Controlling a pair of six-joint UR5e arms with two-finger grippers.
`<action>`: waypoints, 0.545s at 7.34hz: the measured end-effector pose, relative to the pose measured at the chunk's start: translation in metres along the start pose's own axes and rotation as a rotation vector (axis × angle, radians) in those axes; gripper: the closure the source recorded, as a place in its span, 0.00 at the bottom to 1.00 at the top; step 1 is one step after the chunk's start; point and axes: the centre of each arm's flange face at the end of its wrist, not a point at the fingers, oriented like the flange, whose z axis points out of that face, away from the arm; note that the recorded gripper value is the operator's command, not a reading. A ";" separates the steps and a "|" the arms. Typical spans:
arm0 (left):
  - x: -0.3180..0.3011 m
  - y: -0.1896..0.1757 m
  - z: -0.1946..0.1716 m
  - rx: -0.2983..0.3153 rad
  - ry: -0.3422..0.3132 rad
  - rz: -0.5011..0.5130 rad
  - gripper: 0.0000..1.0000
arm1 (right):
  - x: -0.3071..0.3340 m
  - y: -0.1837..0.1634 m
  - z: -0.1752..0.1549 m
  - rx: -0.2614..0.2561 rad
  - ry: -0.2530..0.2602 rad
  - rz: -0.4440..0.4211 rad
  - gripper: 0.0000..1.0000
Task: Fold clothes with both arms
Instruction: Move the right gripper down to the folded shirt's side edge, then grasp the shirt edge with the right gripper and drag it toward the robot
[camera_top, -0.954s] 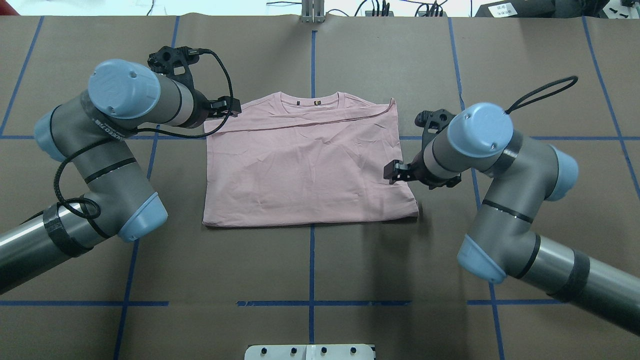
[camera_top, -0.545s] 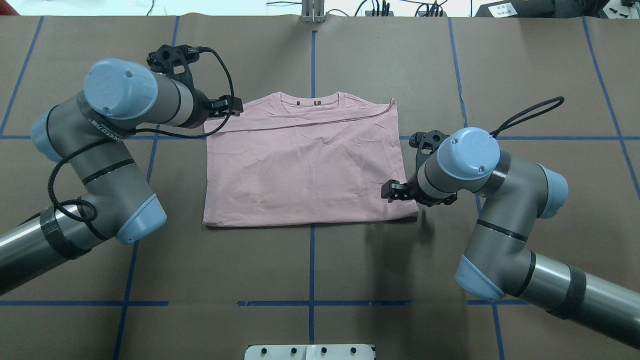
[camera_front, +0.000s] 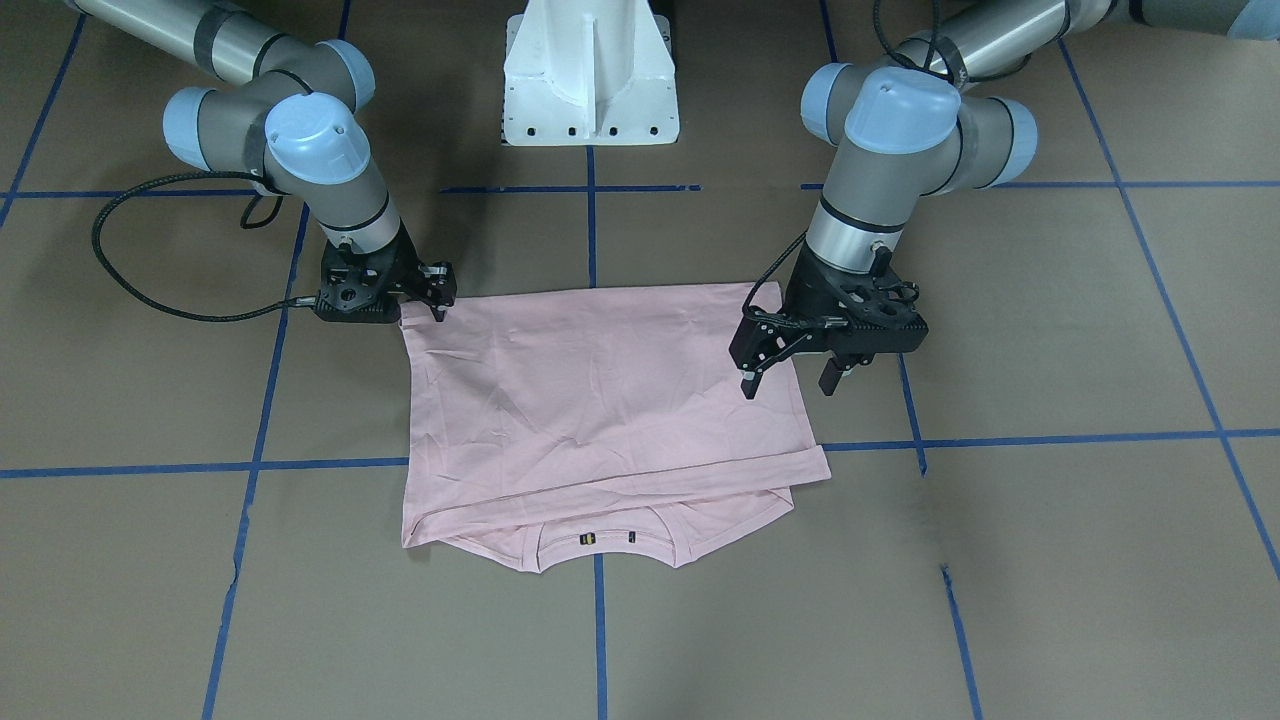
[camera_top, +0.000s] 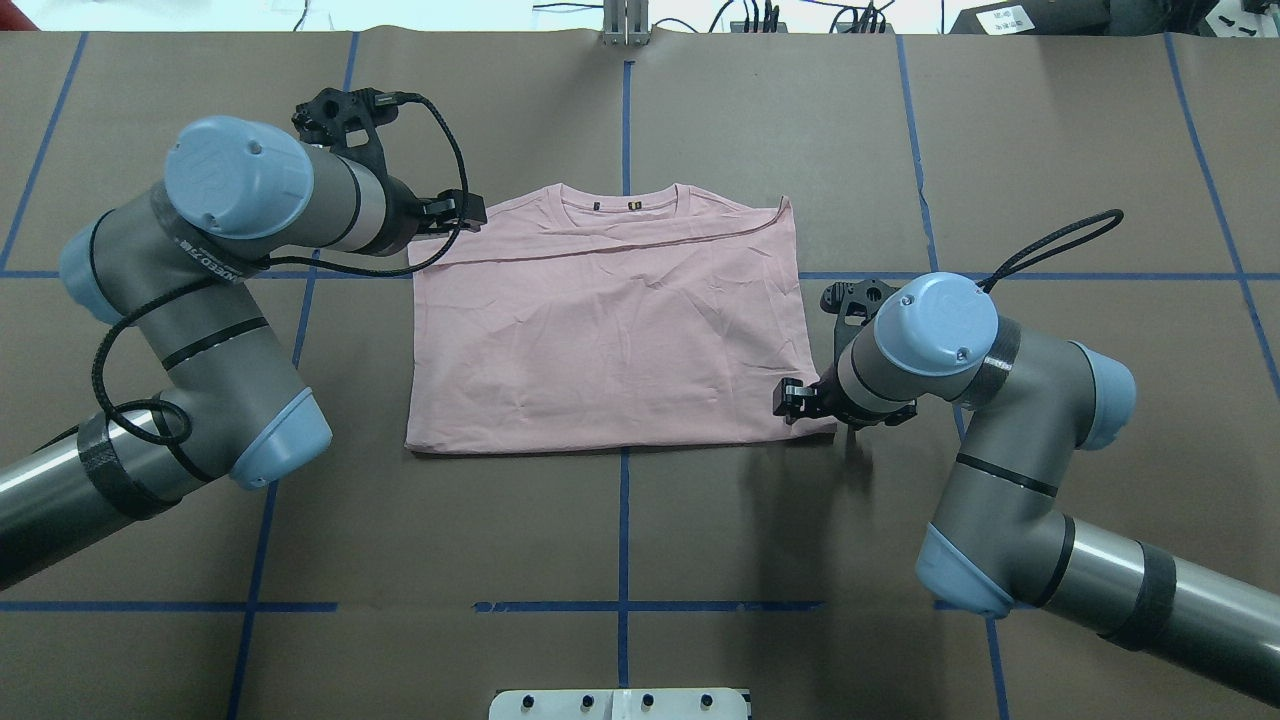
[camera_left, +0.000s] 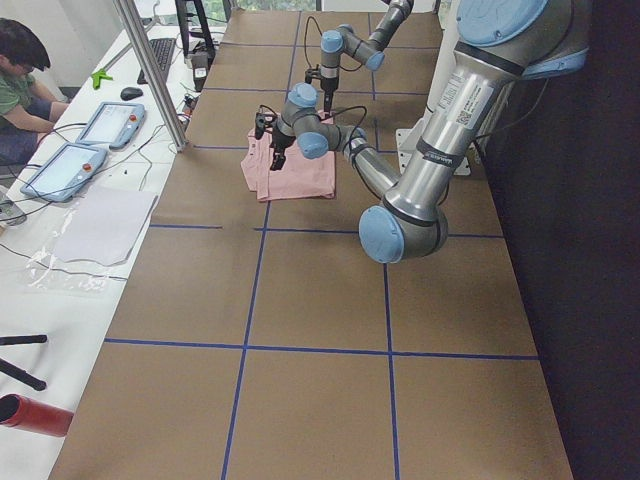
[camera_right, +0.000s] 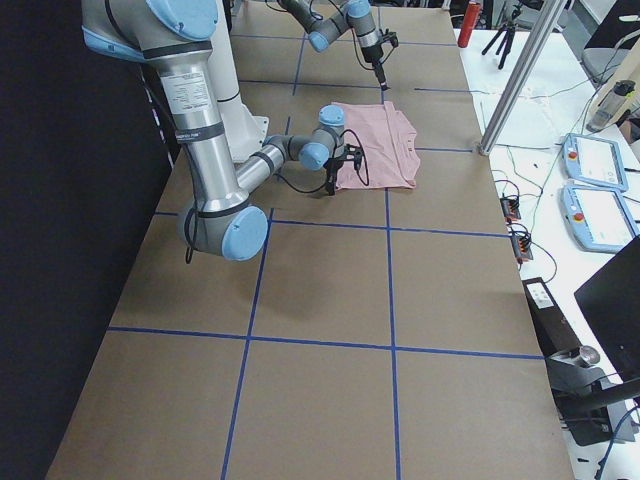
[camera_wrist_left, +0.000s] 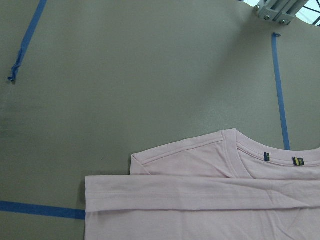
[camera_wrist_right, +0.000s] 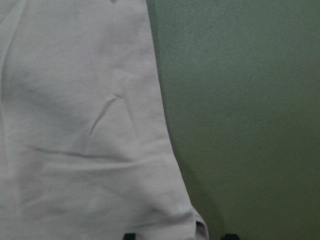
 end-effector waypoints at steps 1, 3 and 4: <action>0.000 0.000 0.000 0.000 0.000 0.000 0.00 | -0.001 0.000 -0.001 0.000 -0.002 -0.002 1.00; 0.000 0.000 -0.001 0.001 0.001 0.000 0.00 | -0.001 0.000 -0.003 0.000 -0.007 -0.005 1.00; 0.000 0.000 -0.001 0.001 0.001 0.001 0.00 | 0.001 -0.001 -0.005 -0.009 -0.010 -0.005 1.00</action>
